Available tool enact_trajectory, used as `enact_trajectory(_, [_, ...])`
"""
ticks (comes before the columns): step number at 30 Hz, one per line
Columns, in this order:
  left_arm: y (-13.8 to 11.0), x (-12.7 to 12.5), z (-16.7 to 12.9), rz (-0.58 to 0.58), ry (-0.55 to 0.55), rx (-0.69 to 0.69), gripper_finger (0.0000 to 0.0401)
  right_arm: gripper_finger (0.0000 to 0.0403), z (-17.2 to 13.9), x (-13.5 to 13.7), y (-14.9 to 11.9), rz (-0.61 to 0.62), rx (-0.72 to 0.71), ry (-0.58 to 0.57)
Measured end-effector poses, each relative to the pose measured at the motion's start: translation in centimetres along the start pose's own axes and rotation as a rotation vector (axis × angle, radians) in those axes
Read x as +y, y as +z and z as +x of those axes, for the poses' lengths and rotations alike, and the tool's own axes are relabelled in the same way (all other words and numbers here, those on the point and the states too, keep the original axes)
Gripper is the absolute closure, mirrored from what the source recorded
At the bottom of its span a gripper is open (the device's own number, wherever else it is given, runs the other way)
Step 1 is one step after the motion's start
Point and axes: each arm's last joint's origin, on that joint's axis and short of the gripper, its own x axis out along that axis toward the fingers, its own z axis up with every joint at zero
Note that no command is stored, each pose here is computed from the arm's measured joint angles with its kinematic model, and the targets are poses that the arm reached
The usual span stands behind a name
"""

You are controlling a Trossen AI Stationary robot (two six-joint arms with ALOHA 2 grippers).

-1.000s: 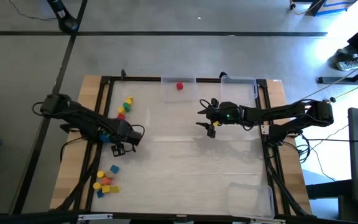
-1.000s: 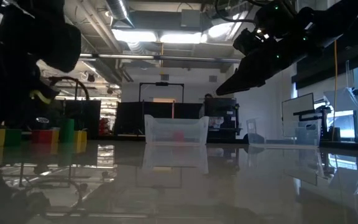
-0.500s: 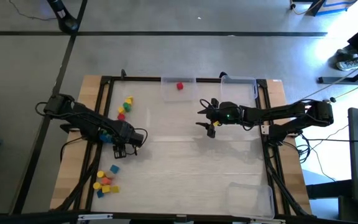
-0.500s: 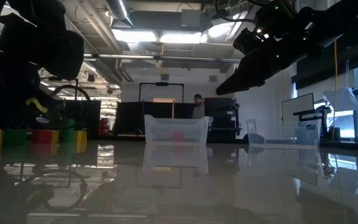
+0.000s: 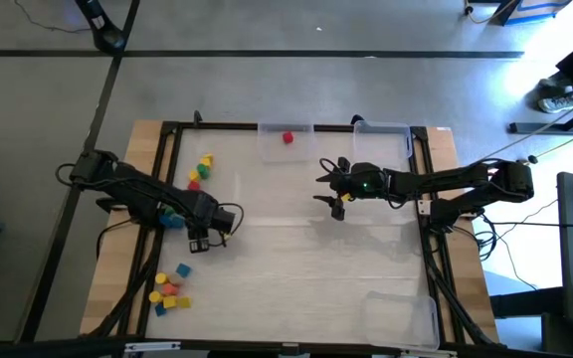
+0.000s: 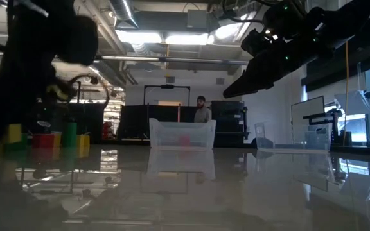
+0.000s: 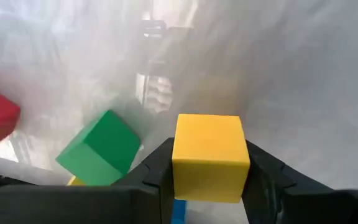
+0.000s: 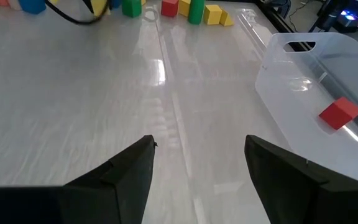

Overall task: Sort blocks by size
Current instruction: Put the square yellow block into the top left transparent bin

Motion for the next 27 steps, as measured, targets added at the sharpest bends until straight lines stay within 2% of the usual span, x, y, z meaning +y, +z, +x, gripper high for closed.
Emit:
enact_trajectory(6, [1.8, 0.4, -3.7, 0.038, 0.026, -0.185, 0.0282, 0.0152, 0.0, 0.0, 0.0, 0.018, 0.003, 0.011])
enact_trajectory(9, [2.9, 1.2, -5.8, 0.005, -0.013, -0.326, 0.0279, 0.0152, 0.0, 0.0, -0.1, 0.06, 0.007, 0.012])
enact_trajectory(14, [4.1, 3.2, -8.3, 0.02, -0.025, -0.577, 0.0279, 0.0152, 0.0, 0.1, -0.2, 0.062, 0.017, 0.013])
enact_trajectory(20, [6.2, 6.8, -10.1, -0.063, 0.085, -0.847, 0.0277, 0.0152, 0.0, 0.1, -0.2, 0.063, 0.026, 0.013])
enact_trajectory(27, [9.0, 10.5, -10.5, -0.146, 0.172, -1.037, 0.0278, 0.0152, 0.0, 0.0, -0.2, 0.061, 0.018, -0.002])
